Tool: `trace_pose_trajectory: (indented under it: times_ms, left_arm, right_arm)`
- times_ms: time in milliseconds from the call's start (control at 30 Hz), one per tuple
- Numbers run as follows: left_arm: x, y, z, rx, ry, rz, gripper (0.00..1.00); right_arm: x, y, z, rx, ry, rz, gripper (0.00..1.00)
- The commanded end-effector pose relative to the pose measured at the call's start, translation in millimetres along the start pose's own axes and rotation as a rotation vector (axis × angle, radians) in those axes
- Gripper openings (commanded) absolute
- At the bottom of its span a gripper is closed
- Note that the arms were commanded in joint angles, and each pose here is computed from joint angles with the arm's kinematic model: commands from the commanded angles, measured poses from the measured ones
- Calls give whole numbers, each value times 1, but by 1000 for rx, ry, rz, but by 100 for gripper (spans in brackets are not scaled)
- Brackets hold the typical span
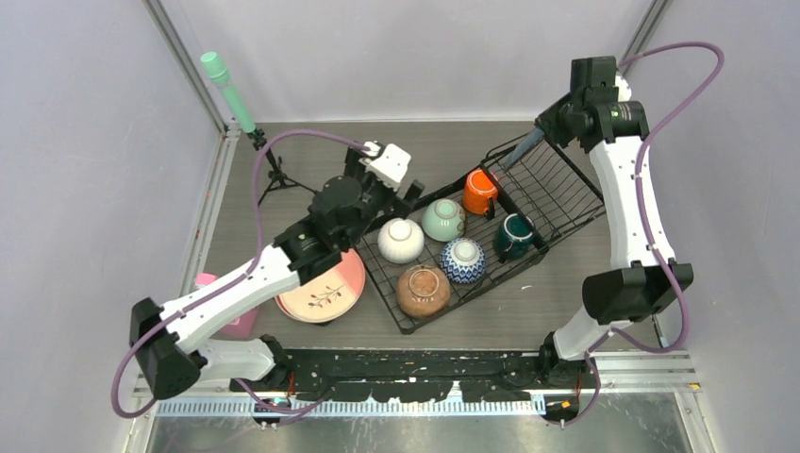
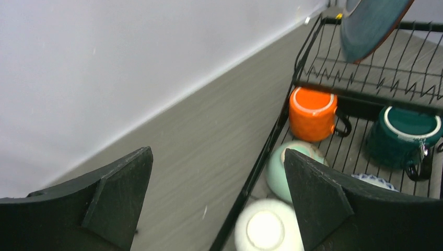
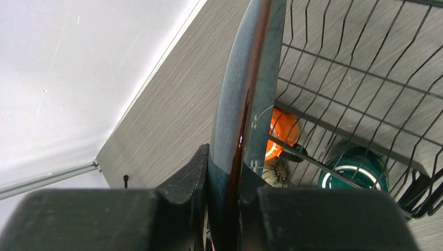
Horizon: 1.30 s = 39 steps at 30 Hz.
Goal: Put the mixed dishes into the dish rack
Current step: Insert the plate into the dish rack.
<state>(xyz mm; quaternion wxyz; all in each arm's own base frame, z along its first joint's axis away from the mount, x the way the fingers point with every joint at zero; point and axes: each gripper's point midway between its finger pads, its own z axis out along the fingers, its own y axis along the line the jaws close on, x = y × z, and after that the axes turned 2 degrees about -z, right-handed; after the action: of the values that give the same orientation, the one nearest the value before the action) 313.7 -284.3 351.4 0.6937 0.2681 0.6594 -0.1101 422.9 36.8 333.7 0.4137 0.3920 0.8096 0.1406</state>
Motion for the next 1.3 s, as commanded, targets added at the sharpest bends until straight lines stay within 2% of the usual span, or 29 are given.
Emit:
trace_pose_trajectory:
  times_ms: [0, 200, 533, 700, 1000, 1267]
  left_arm:
    - [28, 16, -30, -23, 87, -127, 100]
    - [69, 49, -58, -117, 168, -214, 100]
    - [119, 75, -80, -225, 299, -305, 100]
    - [127, 78, -81, -241, 321, -321, 100]
    - [135, 83, -82, -264, 348, -335, 100]
    - [144, 84, -84, -276, 366, -358, 100]
  right_arm:
    - [-43, 36, -20, -108, -117, -35, 0]
    - [-42, 32, 16, -30, -84, -52, 0]
    - [-53, 17, 36, 104, -130, -13, 0]
    - [-55, 7, 43, 162, -160, 22, 0]
    - [-33, 11, 85, 164, -100, 61, 0]
    - [-7, 8, 108, 206, -74, -9, 0]
